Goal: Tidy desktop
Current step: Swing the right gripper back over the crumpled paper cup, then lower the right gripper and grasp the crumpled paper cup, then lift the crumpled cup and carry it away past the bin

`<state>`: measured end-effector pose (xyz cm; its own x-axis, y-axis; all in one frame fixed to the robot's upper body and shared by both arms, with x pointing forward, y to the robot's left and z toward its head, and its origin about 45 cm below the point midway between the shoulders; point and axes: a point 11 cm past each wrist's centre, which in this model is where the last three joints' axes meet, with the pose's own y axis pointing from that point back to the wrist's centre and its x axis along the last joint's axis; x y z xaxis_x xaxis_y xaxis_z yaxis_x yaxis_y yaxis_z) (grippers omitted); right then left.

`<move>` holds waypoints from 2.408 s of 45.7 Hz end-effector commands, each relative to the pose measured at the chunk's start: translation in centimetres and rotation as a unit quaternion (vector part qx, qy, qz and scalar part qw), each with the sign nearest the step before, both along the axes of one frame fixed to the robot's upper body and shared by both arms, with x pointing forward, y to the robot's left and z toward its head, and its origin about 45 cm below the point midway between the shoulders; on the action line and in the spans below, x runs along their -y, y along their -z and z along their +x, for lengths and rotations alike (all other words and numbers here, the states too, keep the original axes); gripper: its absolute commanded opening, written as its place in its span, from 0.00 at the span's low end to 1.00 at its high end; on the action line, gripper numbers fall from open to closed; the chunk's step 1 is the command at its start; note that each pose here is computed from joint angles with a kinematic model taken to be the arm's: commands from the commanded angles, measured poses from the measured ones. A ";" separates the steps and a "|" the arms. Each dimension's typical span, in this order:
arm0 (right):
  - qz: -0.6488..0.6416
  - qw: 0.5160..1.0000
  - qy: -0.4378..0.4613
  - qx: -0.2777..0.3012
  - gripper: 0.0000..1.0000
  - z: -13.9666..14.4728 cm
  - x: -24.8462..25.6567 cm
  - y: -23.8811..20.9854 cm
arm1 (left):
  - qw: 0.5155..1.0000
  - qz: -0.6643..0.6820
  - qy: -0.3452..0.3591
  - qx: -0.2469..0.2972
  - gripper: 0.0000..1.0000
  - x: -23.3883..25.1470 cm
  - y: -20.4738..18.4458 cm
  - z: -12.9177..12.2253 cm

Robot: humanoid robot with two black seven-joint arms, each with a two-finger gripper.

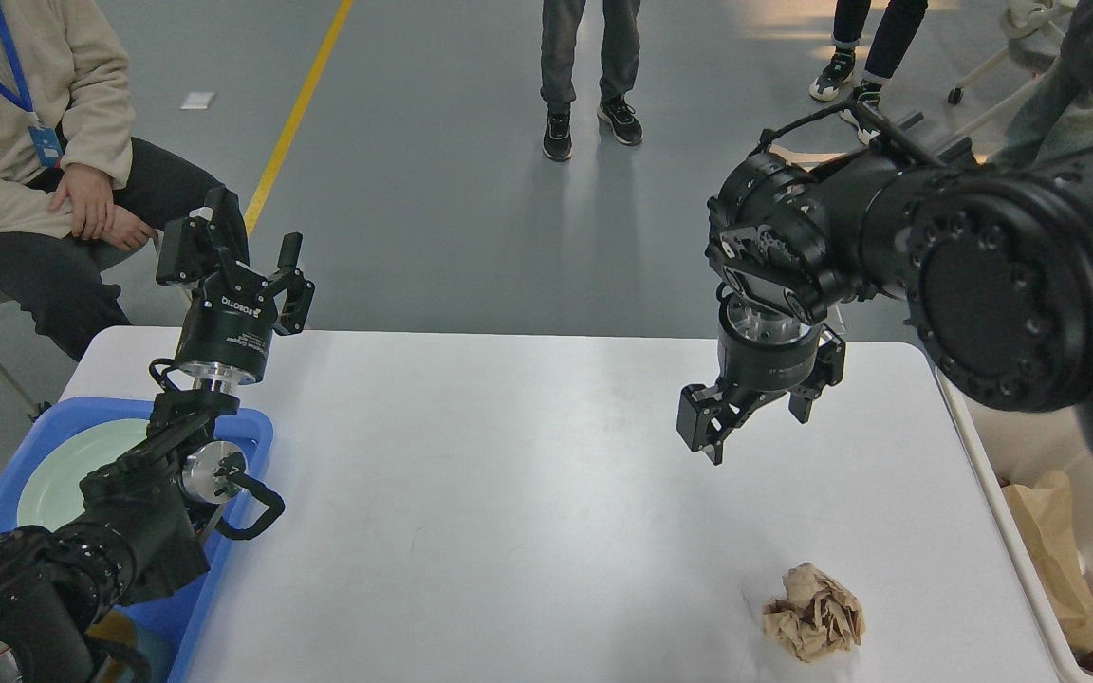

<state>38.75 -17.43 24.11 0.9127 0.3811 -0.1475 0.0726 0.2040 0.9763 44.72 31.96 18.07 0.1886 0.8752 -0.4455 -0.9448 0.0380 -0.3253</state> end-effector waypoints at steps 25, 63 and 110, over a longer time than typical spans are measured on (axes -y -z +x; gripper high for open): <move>0.004 0.997 0.029 -0.074 1.00 -3.6 3.5 11.1 | 1.000 0.000 0.000 0.000 0.96 0.0 0.0 0.0; -0.010 0.996 0.058 -0.074 0.67 -7.1 11.0 16.5 | 1.000 0.001 -0.001 0.000 0.96 -0.1 0.0 0.0; 0.052 0.980 0.148 0.124 0.00 5.7 9.0 -6.2 | 1.000 0.000 0.000 0.000 0.96 0.0 0.0 0.0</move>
<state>42.20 -27.10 24.17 0.9955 0.0952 -0.0007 -0.0106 0.1180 0.9930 44.72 31.99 18.08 0.1884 0.8755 -0.4449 -0.9450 0.0383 -0.3248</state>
